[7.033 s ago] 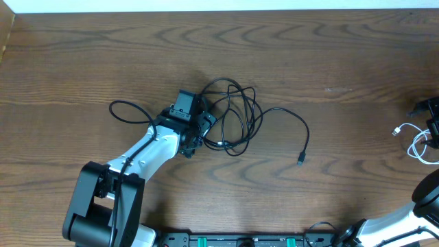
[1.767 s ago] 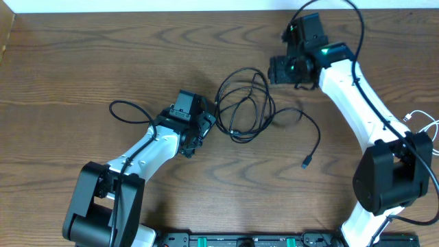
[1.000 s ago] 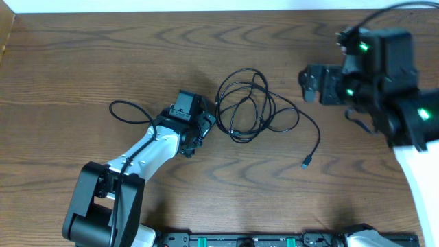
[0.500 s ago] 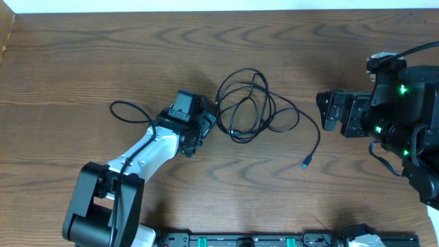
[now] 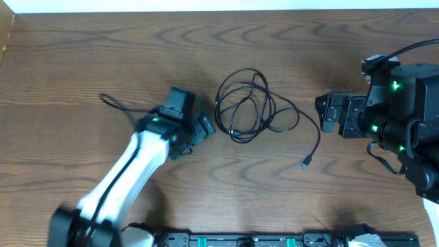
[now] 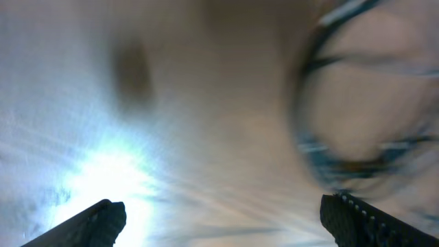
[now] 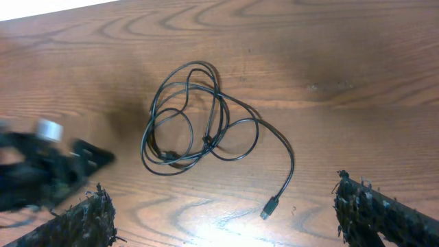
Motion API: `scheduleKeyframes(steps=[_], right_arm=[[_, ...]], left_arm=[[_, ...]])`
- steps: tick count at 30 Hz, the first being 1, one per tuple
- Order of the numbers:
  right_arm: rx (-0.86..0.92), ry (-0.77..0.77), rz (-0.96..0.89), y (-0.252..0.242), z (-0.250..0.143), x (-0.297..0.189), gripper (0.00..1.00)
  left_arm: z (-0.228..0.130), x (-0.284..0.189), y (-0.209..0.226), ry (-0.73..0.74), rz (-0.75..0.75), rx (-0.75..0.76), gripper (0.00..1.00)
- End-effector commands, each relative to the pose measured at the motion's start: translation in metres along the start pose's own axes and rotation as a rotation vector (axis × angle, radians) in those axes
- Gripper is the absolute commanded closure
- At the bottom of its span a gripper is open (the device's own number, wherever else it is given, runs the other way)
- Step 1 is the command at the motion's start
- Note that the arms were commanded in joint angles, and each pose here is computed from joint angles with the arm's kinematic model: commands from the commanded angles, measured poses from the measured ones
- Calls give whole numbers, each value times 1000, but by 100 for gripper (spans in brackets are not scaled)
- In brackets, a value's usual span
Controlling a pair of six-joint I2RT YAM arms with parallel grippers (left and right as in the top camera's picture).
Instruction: Untangle cables
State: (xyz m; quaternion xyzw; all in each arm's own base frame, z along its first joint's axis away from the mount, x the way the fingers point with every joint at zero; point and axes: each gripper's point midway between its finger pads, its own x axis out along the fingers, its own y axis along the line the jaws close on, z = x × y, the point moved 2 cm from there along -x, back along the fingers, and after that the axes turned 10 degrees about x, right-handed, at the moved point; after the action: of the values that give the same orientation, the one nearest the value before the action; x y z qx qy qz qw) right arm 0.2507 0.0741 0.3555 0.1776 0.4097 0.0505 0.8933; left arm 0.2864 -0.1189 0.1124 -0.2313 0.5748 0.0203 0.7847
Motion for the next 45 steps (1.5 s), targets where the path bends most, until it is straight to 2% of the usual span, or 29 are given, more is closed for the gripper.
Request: scheduleKeyframes(steps=[1,9,15,19,24,30,35,36,38,39,41,45], right_arm=[[2,-6,-10,-1,1,0,1],[-18,12,-19,-2,-2,2,1],[-82,15,-3,12,-9,2,1],[-126,-14,-62,11,-9,1,1],[-139,-39,-115,7,-8,0,1],[-95,-65,-191,-7,-4,-1,1],[-94,-67,-190,-6,-3,-1,1],[-94,-67,-191,-6,-3,-1,1],[-95,-64,-193,-6,-3,1,1],[-95,-63,-193,-6,-3,1,1],[-96,-58,-196,-6,-3,3,1],[-97,-48,-202,-6,-3,7,1]], left_arm=[[15,-30,-9,-128,-24,-26,2],[-5,-23,-44,-85,-117,-249,2],[-35,-6,-95,-44,-213,-100,0],[-51,15,-96,-85,-120,-72,0],[-62,51,-82,-38,-14,-157,0],[-58,78,-68,-36,56,-176,2],[-43,85,-58,-101,95,-196,2],[-40,87,-55,-106,100,-204,2],[-36,89,-52,-110,104,-217,11],[-34,90,-51,-111,107,-223,20],[-31,91,-49,-117,107,-233,28],[-24,91,-52,-144,89,-240,29]])
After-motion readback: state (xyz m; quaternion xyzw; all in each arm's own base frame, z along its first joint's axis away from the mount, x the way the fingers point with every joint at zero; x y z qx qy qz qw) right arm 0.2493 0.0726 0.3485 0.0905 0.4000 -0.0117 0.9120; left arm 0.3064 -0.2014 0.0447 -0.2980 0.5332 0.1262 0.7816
